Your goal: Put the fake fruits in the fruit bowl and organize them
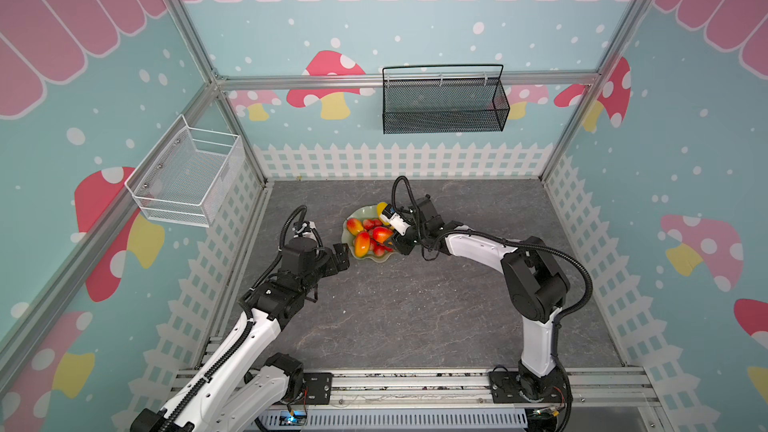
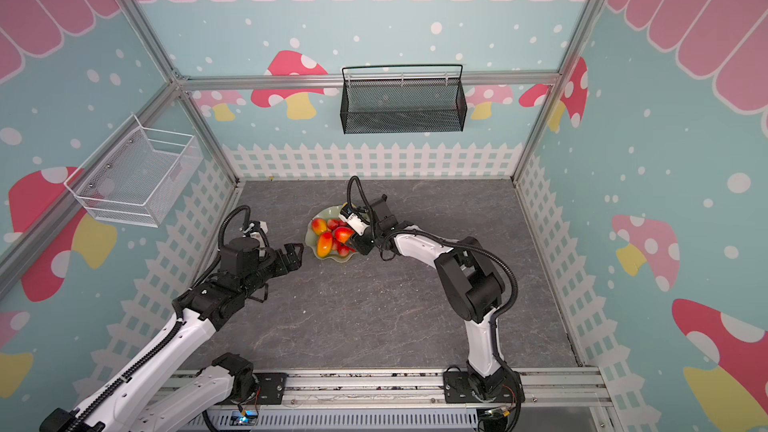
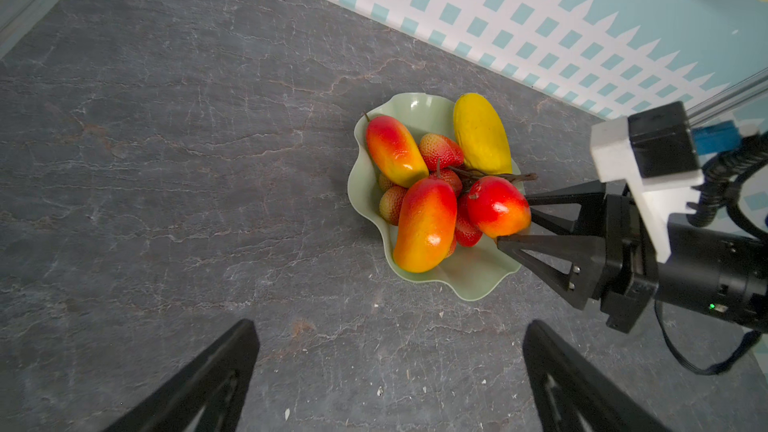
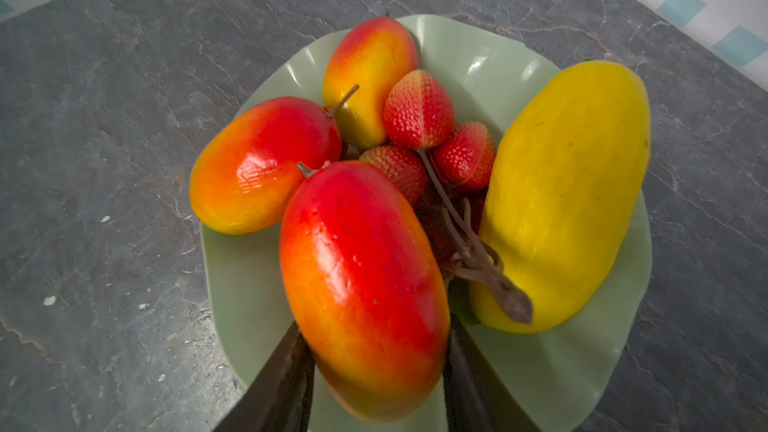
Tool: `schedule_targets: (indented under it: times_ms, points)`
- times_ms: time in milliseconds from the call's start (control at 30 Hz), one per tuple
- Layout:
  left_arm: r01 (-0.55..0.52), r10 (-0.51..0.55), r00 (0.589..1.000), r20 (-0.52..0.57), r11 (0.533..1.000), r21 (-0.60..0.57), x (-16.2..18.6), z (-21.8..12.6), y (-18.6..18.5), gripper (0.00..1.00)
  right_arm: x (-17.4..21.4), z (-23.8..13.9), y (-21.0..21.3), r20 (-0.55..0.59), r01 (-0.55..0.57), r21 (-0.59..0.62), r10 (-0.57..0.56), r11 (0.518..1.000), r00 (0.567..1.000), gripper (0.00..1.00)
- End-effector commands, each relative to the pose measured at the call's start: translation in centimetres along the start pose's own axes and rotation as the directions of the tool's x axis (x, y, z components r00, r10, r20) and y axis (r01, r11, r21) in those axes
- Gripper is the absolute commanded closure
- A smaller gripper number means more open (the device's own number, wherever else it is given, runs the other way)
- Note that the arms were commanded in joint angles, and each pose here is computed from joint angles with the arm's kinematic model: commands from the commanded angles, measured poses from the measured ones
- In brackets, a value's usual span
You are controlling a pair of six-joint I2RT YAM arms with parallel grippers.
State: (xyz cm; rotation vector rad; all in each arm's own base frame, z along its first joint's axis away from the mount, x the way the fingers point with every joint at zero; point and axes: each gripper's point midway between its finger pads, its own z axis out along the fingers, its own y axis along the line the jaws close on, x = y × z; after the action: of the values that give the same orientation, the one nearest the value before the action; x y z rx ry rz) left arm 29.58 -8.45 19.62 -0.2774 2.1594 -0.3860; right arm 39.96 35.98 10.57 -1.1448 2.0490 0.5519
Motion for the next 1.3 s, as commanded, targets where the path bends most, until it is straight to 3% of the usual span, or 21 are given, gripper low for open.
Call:
schedule_targets:
  times_ms: [0, 400, 567, 800, 900, 1000, 1067, 1100, 1200, 1267]
  points:
    - [0.02, -0.02, 1.0, -0.003, 0.999, -0.034, 0.4, -0.2, 1.0, 0.0, 0.6, 0.4, 0.0, -0.044, 0.063, 0.003, -0.063, 0.998, 0.997, 0.53]
    - [0.016, -0.016, 1.0, -0.01, 0.999, -0.035, 0.4, 0.0, 1.0, 0.0, -0.3, -1.0, 0.0, -0.033, 0.09, 0.02, -0.089, 0.996, 0.995, 0.33]
    - [0.012, -0.013, 1.0, -0.007, 0.999, -0.035, 0.2, 0.0, 0.9, 0.0, -1.3, -2.5, 0.5, -0.006, 0.094, 0.019, -0.094, 0.995, 0.996, 0.3]
    - [-0.007, 0.007, 1.0, 0.008, 0.999, -0.048, -0.7, 0.1, 1.0, 0.0, -4.1, -8.2, 0.8, 0.092, 0.075, 0.082, -0.083, 0.994, 0.992, 0.21]
    - [-0.017, 0.018, 1.0, 0.018, 0.998, -0.06, -1.3, 0.2, 1.2, 0.0, -3.8, -10.8, -0.1, 0.13, 0.029, 0.127, -0.046, 0.991, 0.99, 0.15]
    - [-0.028, 0.03, 0.999, 0.028, 0.997, -0.076, -2.0, 0.6, 1.8, 0.0, -2.1, -13.6, -2.7, 0.18, -0.112, 0.163, 0.082, 0.98, 0.98, 0.13]
    - [-0.032, 0.037, 0.998, 0.041, 0.992, -0.123, -2.5, 1.0, 3.1, 0.0, -0.4, -15.6, -5.2, 0.224, -0.25, 0.188, 0.207, 0.95, 0.952, 0.12]
    - [-0.033, 0.044, 0.997, 0.057, 0.985, -0.169, -2.9, 1.1, 4.3, 0.0, 1.1, -17.0, -7.0, 0.261, -0.343, 0.224, 0.283, 0.912, 0.923, 0.11]
    - [0.004, 0.042, 0.99, 0.133, 0.944, -0.329, -3.8, 1.7, 8.7, 0.0, 6.5, -21.8, -12.6, 0.409, -0.592, 0.357, 0.449, 0.722, 0.794, 0.06]
    - [0.093, 0.002, 0.975, 0.222, 0.905, -0.414, -3.8, 1.9, 11.9, 0.0, 10.2, -24.9, -15.2, 0.499, -0.686, 0.43, 0.479, 0.587, 0.723, 0.03]
